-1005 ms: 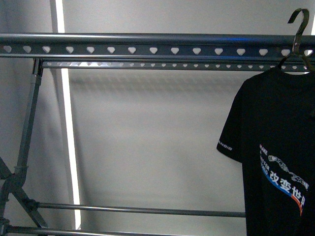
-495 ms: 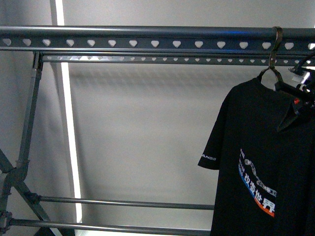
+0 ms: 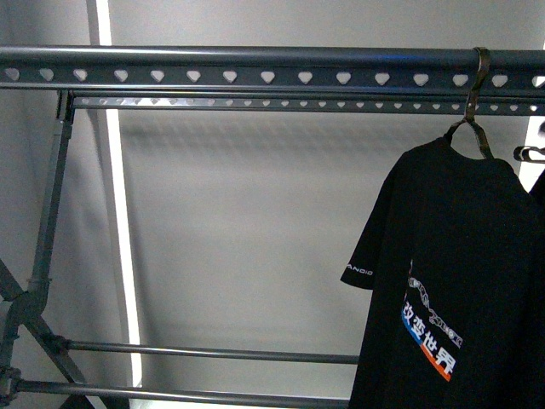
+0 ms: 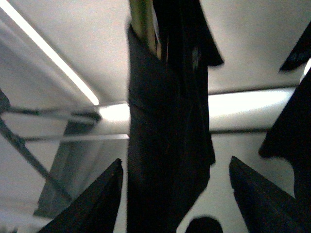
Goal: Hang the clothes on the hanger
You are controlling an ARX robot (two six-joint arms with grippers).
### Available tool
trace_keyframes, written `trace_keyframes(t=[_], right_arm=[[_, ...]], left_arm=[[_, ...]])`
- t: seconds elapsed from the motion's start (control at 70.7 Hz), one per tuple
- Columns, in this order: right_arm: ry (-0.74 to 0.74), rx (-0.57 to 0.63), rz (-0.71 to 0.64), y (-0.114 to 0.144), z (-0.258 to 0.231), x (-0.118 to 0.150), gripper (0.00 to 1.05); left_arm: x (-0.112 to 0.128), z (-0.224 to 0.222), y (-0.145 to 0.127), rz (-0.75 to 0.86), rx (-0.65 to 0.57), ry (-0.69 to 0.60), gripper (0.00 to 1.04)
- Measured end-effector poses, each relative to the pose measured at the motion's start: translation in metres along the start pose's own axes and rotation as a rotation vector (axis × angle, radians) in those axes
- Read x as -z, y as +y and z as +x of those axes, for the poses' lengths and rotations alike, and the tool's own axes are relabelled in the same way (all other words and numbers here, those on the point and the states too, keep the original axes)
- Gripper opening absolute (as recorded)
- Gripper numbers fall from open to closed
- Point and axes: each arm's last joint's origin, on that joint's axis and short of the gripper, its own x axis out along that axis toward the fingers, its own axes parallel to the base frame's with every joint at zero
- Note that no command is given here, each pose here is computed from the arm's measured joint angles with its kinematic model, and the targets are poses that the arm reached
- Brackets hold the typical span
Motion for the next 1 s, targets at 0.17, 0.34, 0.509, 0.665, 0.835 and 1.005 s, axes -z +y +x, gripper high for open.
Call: trace_keyframes(t=[0.17,0.34,0.509,0.665,0.835,1.005], right_arm=[[-0.385,-0.009,-0.154,0.032,-0.127,0.012,0.97],[-0.287,0.145,-0.220,0.045,-0.190,0.086,0.78],[-0.172,0.156,-0.220,0.042,-0.187,0.132,0.41],[-0.192,0.146,-0.228,0.050,-0.188,0.148,0.13],[-0.179,0.153,-0.230,0.046,-0.188,0.167,0.02],[-0.188,0.152,-0.231,0.044,-0.190,0.180,0.02]], left_arm=[[0.000,-0.003,0.000,0.000,0.000,0.000,0.04],[0.003,-0.014,0.000,0.000,0.000,0.007,0.04],[0.003,-0.014,0.000,0.000,0.000,0.006,0.04],[0.003,-0.014,0.000,0.000,0.000,0.006,0.04],[0.003,-0.014,0.000,0.000,0.000,0.006,0.04],[0.003,-0.014,0.000,0.000,0.000,0.007,0.04]])
